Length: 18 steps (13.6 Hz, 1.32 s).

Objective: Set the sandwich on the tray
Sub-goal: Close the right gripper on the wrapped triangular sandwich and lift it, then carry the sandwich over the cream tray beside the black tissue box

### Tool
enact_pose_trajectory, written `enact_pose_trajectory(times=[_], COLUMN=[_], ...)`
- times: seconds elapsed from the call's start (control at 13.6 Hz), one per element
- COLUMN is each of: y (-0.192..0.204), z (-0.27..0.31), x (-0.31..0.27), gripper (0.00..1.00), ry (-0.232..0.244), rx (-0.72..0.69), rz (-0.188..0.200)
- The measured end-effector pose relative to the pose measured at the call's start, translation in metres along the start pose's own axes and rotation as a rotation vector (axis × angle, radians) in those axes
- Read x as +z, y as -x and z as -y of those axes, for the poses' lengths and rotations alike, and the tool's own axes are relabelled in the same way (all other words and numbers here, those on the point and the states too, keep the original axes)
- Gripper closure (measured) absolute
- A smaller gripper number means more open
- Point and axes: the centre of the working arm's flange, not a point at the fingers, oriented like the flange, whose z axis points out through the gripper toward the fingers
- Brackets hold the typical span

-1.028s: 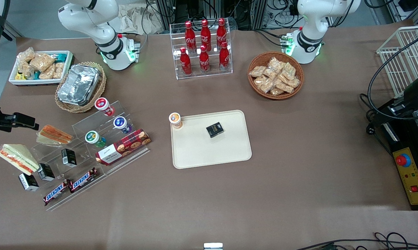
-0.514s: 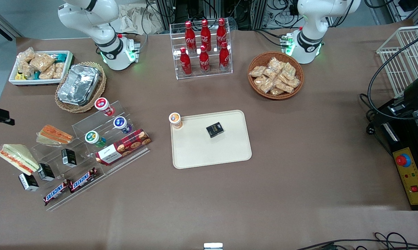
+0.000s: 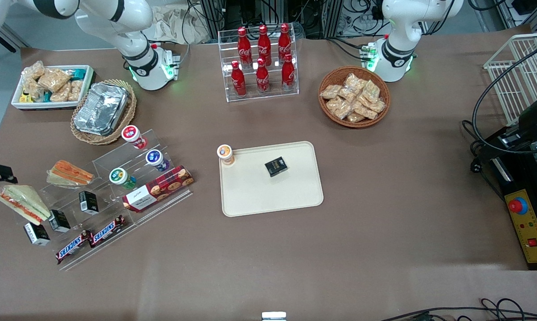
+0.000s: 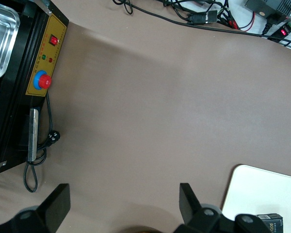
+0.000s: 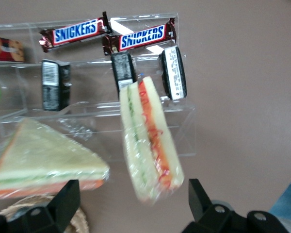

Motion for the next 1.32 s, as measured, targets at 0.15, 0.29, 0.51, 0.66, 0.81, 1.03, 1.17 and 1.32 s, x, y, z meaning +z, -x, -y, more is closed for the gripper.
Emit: enact_pose_trajectory(times=[0.15,0.29,0.51,0.66,0.81,1.03,1.17,1.32], y=[-0.002,-0.004,-0.008,-0.007,-0.006,-0.013,-0.019,-0.033], z=[-0.007,-0.013,-0.019,-0.024,-0.025,-0.02,-0.017,-0.004], x=[0.019,0.037,0.057,0.069,0.077,0.078,0.072,0.053], gripper=[0.0,0.01,0.01,0.01,0.06,0.39,0.57,0.61], ry=[-0.015,-0.012,0.001,-0.01,-0.019,-0.021,-0.013,-0.011], rx=[-0.015,-0.05,-0.074,-0.074,-0.073,-0.084,-0.098,-0.129], rz=[-0.004,-0.003,0.006,0.006,0.011,0.006,-0.001,-0.016])
